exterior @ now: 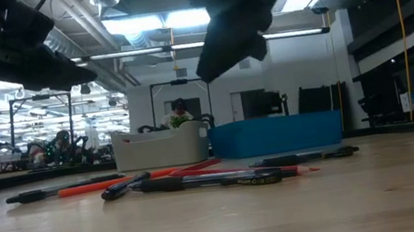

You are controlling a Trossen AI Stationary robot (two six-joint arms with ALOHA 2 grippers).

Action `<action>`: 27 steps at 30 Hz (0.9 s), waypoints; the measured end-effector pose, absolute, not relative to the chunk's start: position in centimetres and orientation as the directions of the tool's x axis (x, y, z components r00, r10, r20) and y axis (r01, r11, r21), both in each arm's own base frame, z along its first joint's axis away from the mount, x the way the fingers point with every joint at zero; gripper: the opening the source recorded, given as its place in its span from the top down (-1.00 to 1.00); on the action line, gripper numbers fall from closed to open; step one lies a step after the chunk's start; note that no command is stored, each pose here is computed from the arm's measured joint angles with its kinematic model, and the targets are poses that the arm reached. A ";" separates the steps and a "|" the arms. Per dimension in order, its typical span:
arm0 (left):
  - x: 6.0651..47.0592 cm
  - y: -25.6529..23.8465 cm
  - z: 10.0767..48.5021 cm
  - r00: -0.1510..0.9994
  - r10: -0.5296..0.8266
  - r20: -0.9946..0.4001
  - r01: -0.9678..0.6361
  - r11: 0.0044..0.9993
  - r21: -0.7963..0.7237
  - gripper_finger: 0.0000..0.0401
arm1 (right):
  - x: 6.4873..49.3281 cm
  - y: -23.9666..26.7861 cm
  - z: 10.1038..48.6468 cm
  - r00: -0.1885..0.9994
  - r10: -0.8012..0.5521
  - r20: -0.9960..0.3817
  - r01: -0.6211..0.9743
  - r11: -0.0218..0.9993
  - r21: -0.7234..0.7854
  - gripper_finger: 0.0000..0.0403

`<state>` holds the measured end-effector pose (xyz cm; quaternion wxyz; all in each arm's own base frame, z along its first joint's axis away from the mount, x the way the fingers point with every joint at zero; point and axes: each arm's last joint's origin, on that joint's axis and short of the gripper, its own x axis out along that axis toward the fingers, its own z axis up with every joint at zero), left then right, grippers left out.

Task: Sort pens & pencils
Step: Put the red pencil into the blue bin

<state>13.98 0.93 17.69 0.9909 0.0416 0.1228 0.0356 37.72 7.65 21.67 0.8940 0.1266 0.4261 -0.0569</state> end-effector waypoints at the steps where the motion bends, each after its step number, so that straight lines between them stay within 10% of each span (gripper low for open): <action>1: 14.0 0.9 17.7 0.967 0.076 -0.241 -0.056 0.994 0.090 0.93 | 38.0 7.7 21.9 0.604 0.011 -0.797 0.234 0.953 0.190 0.63; 27: 14.0 0.8 17.5 0.966 0.043 -0.256 -0.009 0.991 0.132 0.93 | 41.3 8.9 18.3 0.386 0.159 -0.909 0.389 0.865 0.316 0.63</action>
